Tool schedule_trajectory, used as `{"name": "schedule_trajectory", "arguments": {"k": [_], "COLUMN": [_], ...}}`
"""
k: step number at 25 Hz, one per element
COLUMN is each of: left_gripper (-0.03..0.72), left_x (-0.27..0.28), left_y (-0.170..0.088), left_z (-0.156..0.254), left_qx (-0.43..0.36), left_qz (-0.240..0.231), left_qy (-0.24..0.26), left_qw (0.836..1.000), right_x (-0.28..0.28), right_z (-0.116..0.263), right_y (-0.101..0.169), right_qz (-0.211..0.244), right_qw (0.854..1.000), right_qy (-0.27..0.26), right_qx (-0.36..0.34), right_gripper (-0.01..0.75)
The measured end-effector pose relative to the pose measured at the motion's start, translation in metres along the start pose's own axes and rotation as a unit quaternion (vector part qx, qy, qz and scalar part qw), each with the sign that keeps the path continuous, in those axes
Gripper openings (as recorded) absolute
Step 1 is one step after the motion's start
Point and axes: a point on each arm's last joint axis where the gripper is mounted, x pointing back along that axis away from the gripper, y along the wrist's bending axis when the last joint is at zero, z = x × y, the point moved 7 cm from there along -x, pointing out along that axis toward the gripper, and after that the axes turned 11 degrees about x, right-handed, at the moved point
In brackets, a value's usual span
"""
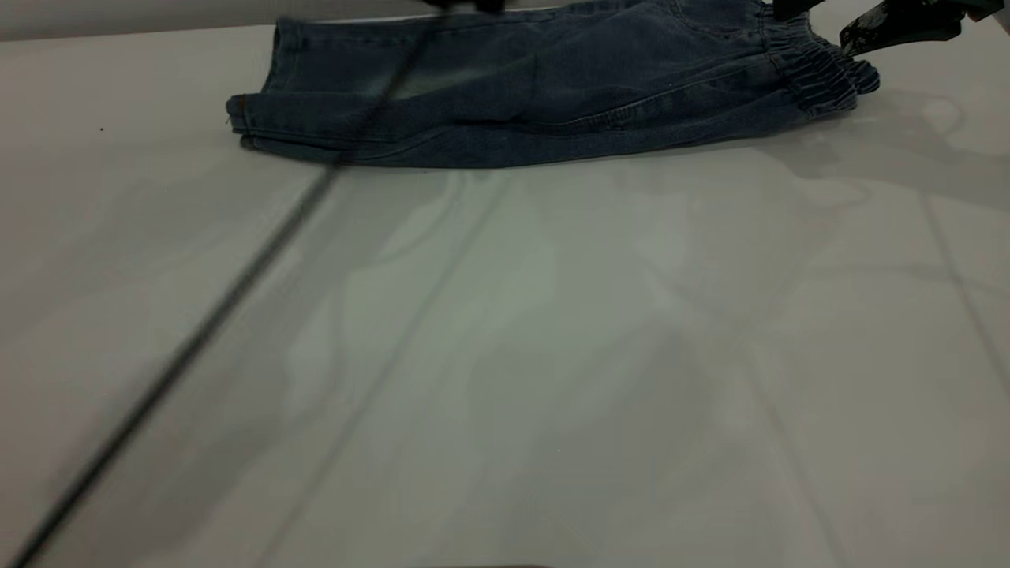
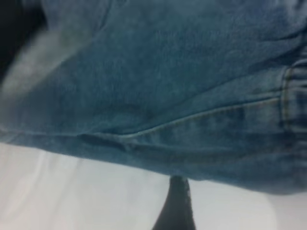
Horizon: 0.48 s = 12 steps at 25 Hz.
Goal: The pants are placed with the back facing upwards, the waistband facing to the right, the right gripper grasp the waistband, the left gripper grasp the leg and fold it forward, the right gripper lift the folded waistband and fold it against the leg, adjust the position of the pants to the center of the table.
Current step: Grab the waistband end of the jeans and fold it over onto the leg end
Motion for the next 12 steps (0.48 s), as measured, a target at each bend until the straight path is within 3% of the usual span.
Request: {"name": "schedule_trajectory", "arguments": {"k": [3, 6, 12], "left_gripper": [0.44, 0.44, 0.44], "left_x": [0.01, 0.02, 0.025], "left_y": [-0.023, -0.03, -0.027], "left_z": [0.034, 0.053, 0.057], "left_qx": [-0.019, -0.059, -0.087], "left_qz": [0.069, 0.099, 0.096], "left_qy": [0.127, 0.199, 0.221], "left_qw": [0.989, 0.973, 0.967], "right_x": [0.004, 0.006, -0.014], "right_z": [-0.001, 0.0, 0.02], "right_y": [-0.008, -0.016, -0.034], "right_qz": [0.008, 0.013, 0.021], "right_qw": [1.0, 0.999, 0.997], "right_qy": [-0.004, -0.004, 0.017], "right_qx": [-0.014, -0.035, -0.07], "right_gripper": [0.552, 0.557, 0.612]}}
